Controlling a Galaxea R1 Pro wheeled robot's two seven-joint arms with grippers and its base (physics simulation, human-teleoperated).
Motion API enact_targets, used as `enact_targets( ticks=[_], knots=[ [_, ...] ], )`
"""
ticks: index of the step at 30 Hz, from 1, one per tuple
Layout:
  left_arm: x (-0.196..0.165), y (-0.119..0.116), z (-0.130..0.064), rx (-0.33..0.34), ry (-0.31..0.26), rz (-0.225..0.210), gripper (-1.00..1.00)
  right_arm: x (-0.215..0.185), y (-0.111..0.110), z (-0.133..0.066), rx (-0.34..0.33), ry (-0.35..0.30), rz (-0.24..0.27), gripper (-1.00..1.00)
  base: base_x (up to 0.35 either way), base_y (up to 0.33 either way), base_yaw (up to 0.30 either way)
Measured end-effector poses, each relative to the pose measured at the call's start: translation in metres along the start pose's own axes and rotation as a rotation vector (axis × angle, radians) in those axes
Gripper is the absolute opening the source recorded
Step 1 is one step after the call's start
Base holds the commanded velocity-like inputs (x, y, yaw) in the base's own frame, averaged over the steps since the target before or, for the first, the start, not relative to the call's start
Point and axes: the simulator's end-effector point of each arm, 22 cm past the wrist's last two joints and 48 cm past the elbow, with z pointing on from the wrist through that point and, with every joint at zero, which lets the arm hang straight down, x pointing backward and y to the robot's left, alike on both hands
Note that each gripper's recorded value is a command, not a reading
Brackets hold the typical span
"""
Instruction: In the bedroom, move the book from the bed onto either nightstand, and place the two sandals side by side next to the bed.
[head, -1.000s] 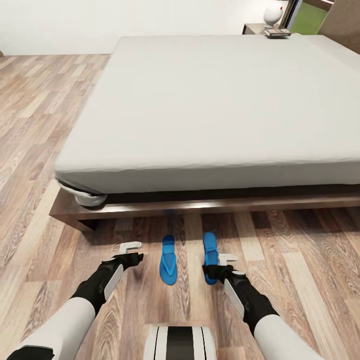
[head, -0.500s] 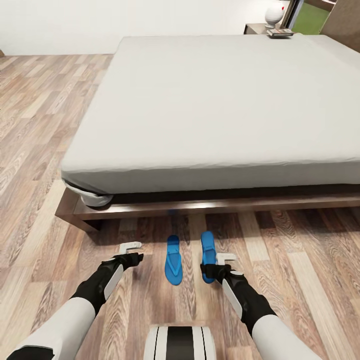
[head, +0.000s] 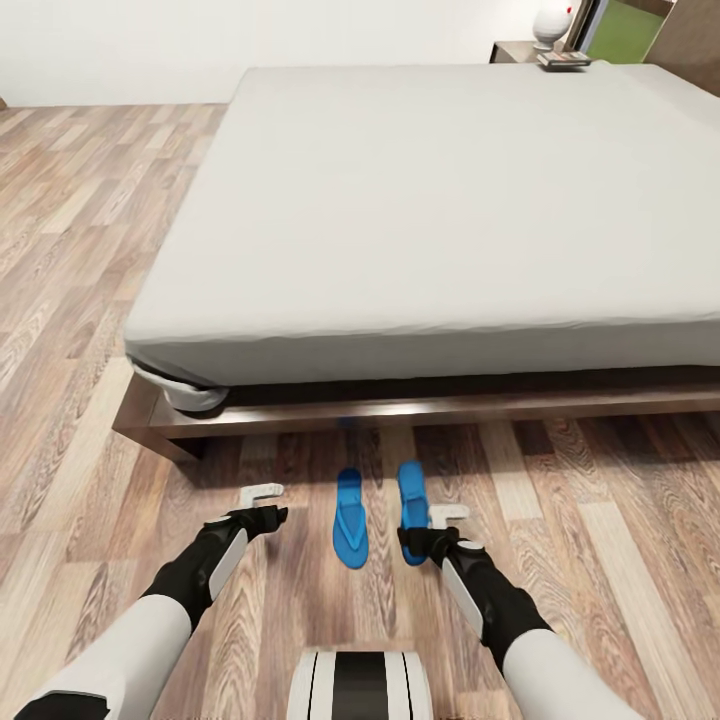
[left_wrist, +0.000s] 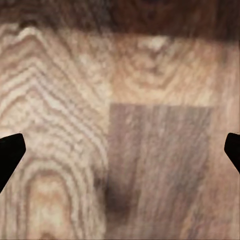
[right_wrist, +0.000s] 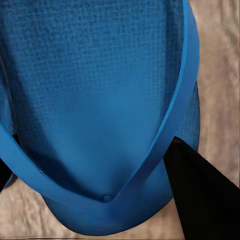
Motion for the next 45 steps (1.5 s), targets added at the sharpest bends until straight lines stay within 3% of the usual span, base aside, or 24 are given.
enact_targets(
  ticks=[4,11,21,32,45],
  knots=[
    [0.009,0.0,0.006,0.0,0.016,-0.001,1.0,0.008,0.008,0.005,-0.014,0.015,-0.032,-1.0,0.0,0.0,0.0],
    [0.016,0.001,0.01,-0.002,0.028,-0.001,1.0,0.012,0.022,0.008,-0.078,0.019,-0.042,-1.0,0.0,0.0,0.0],
    [0.015,0.002,0.01,-0.004,0.028,-0.004,1.0,0.005,0.023,0.007,-0.081,0.005,-0.043,-1.0,0.105,0.016,0.0],
    [0.04,0.004,0.026,-0.005,0.072,-0.006,1.0,0.027,0.02,0.021,-0.082,0.043,-0.035,-1.0,0.001,0.0,0.0],
    [0.043,0.004,0.027,-0.006,0.077,-0.006,1.0,0.018,0.022,0.02,-0.085,0.024,-0.036,-1.0,0.0,0.0,0.0]
  ],
)
